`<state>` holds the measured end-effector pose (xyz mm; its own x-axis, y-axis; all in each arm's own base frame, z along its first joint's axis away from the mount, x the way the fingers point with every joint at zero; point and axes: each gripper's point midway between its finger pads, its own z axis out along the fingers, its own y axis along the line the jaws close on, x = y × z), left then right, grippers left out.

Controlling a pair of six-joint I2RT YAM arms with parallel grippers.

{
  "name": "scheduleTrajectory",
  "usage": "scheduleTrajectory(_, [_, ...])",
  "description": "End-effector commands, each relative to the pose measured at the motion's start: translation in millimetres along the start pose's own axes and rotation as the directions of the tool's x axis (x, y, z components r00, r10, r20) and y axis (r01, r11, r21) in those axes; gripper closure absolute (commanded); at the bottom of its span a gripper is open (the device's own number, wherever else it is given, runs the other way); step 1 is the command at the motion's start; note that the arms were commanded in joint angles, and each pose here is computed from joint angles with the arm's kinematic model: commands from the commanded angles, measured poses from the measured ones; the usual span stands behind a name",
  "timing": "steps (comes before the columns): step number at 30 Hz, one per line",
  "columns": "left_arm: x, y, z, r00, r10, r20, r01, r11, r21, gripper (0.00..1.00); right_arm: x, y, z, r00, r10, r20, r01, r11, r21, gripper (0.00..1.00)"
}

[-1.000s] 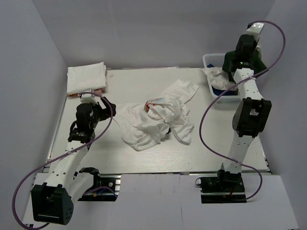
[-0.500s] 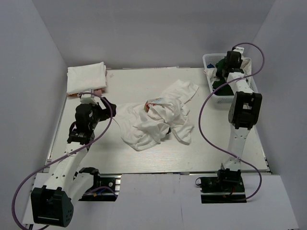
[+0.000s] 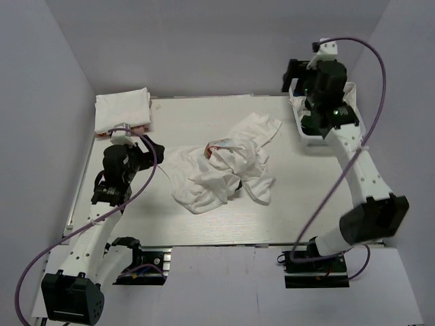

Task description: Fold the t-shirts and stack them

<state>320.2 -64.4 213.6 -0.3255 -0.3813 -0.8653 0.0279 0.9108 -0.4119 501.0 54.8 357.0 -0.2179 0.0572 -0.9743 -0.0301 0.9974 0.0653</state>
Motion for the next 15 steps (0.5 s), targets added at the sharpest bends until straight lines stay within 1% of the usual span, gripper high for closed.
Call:
scheduleTrajectory(1, [-9,-16,-4,1.000,-0.012,-0.014,0.013,0.998,0.063,0.00,19,58,-20,0.997,-0.061,0.049,0.065,0.993,-0.100,0.10])
scheduleTrajectory(2, [-8,-18,-4,1.000,-0.012,-0.018,0.013,0.997,0.071,0.00,52,93,-29,0.996,-0.085,-0.004,0.082,0.980,-0.180,0.10])
scheduleTrajectory(3, [-12,-20,-7,1.000,-0.011,-0.003,0.011,0.997,0.079,0.00,64,106,-32,0.995,-0.092,-0.024,0.085,0.974,-0.209,0.10])
scheduleTrajectory(4, [-9,-18,-9,1.000,-0.011,-0.004,0.012,0.997,0.078,0.00,85,115,-34,0.992,-0.104,-0.067,0.086,0.970,-0.226,0.10])
scheduleTrajectory(5, [-13,-17,-10,1.000,-0.011,0.012,0.010,0.998,0.069,0.00,114,142,-44,0.982,-0.141,-0.122,0.104,0.957,-0.271,0.10])
scheduleTrajectory(6, [-10,-14,-11,1.000,-0.012,0.013,0.011,0.998,0.059,0.00,141,149,-45,0.973,-0.161,-0.168,0.108,0.952,-0.287,0.10])
scheduleTrajectory(7, [-14,-12,-13,0.999,-0.012,0.031,0.010,0.999,0.046,0.00,157,166,-53,0.964,-0.182,-0.192,0.112,0.938,-0.328,0.10])
scheduleTrajectory(8, [-15,-11,-16,0.999,-0.012,0.038,0.010,0.999,0.037,0.00,164,183,-58,0.966,-0.191,-0.175,0.117,0.924,-0.364,0.10])
scheduleTrajectory(9, [-16,-9,-16,0.999,-0.012,0.042,0.011,1.000,0.027,0.00,205,188,-68,0.944,-0.239,-0.230,0.132,0.907,-0.399,0.10])
scheduleTrajectory(10, [-17,-7,-16,0.999,-0.012,0.048,0.011,1.000,0.015,0.00,222,191,-68,0.933,-0.254,-0.254,0.135,0.902,-0.410,0.10])
scheduleTrajectory(11, [-15,-6,-17,0.999,-0.012,0.048,0.011,1.000,0.015,0.00,224,197,-66,0.940,-0.245,-0.237,0.128,0.898,-0.421,0.10])
scheduleTrajectory(12, [-17,-8,-17,0.998,-0.021,0.056,0.020,1.000,0.019,0.00,235,198,-66,0.931,-0.264,-0.253,0.142,0.899,-0.415,0.10])
scheduleTrajectory(13, [-13,-9,-15,0.999,-0.021,0.039,0.020,0.999,0.031,0.00,259,194,-59,0.907,-0.288,-0.309,0.154,0.907,-0.392,0.10])
scheduleTrajectory(14, [-15,-12,-15,0.999,-0.021,0.043,0.019,0.999,0.043,0.00,264,192,-56,0.901,-0.295,-0.317,0.170,0.915,-0.366,0.10])
scheduleTrajectory(15, [-7,-8,-10,1.000,-0.022,0.013,0.022,0.999,0.029,0.00,273,178,-50,0.878,-0.315,-0.362,0.212,0.931,-0.296,0.13])
